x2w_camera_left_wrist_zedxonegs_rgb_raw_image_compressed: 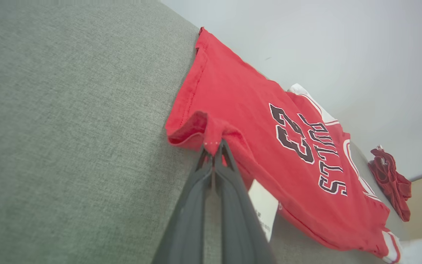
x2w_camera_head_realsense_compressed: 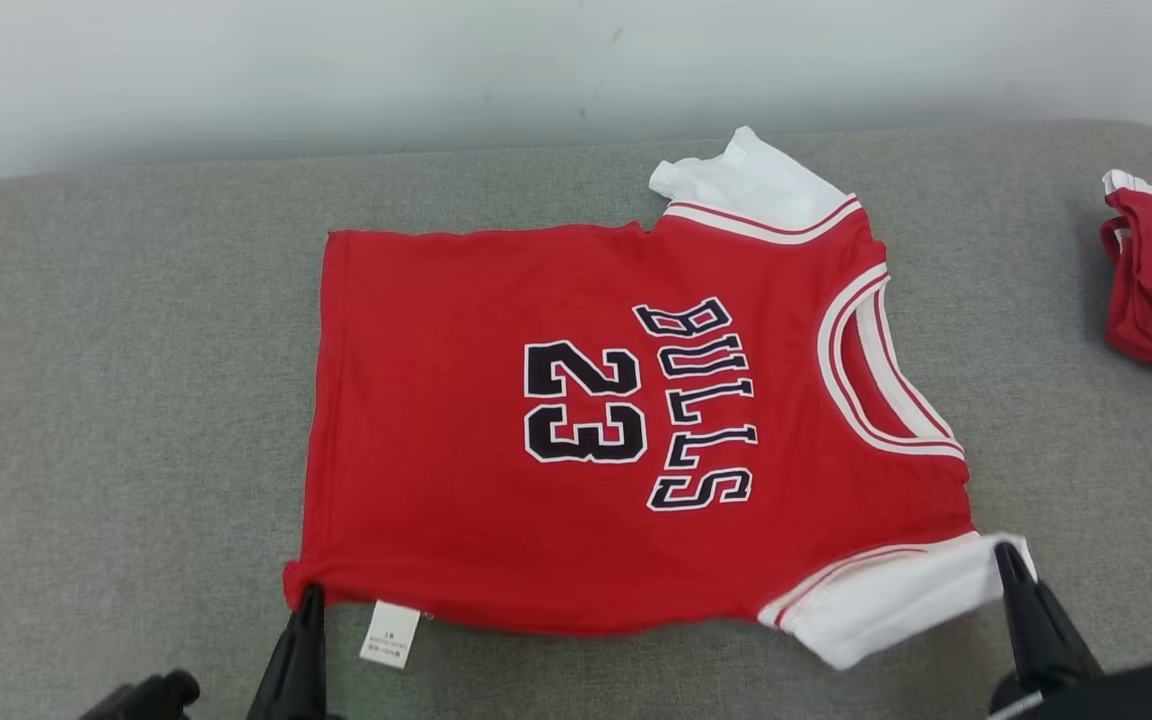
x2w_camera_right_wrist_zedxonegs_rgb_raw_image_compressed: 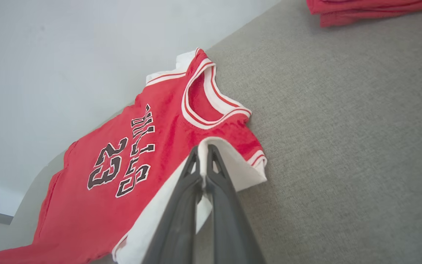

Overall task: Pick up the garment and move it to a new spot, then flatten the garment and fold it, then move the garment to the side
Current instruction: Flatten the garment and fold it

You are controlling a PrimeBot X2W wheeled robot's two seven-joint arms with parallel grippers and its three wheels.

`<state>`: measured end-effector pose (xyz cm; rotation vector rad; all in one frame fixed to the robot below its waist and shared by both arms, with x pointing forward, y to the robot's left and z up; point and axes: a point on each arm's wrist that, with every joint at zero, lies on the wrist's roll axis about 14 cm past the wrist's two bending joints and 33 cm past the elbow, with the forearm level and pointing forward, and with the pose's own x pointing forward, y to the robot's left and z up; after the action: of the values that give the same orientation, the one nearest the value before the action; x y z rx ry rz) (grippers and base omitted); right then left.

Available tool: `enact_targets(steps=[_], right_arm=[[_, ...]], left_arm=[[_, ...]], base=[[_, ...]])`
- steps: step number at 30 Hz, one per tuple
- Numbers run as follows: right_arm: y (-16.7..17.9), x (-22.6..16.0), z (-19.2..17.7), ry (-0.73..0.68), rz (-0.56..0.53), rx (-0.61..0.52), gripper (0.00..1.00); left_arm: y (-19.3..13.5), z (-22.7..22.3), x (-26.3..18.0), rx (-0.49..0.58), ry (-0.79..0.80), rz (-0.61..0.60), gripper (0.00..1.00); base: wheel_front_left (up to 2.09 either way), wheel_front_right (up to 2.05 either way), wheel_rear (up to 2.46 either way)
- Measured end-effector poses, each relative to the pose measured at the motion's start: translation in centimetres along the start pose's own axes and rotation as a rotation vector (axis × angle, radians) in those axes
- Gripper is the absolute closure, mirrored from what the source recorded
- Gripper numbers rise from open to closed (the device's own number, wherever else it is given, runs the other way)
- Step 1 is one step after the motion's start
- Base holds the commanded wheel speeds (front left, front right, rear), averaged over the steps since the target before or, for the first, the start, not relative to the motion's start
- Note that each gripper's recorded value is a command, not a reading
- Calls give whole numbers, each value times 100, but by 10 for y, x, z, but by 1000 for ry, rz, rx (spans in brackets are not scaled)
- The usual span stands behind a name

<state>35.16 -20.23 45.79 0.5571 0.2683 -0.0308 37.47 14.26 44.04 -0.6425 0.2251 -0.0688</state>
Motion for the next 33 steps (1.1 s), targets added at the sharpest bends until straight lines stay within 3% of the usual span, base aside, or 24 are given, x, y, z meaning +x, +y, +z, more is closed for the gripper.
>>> enact_targets(steps=[8, 22, 23, 24, 25, 26, 27, 33], right_arm=[[12, 43, 22, -15, 30, -15, 100], [18, 125, 36, 22, 15, -82, 100], [18, 128, 35, 24, 14, -90, 76], [20, 130, 34, 21, 21, -102, 9], [22, 132, 34, 19, 27, -119, 0], [24, 133, 35, 12, 34, -142, 0], [25, 133, 37, 1, 39, -164, 0], [18, 122, 38, -23, 59, -276, 0]], left_arm=[[-16, 13, 27, 29, -6, -61, 100], [-14, 14, 78, 89, 37, -74, 100], [-13, 13, 79, 97, 41, -72, 100], [-11, 13, 81, 111, 45, -67, 98], [-12, 12, 81, 122, 48, -73, 58], [-11, 13, 82, 132, 43, -72, 4], [-10, 13, 82, 136, 39, -69, 0], [-7, 16, 76, 142, 12, -64, 0]], base=[[0, 0, 0], [0, 0, 0], [0, 0, 0], [0, 0, 0], [0, 0, 0], [0, 0, 0], [0, 0, 0], [0, 0, 0]])
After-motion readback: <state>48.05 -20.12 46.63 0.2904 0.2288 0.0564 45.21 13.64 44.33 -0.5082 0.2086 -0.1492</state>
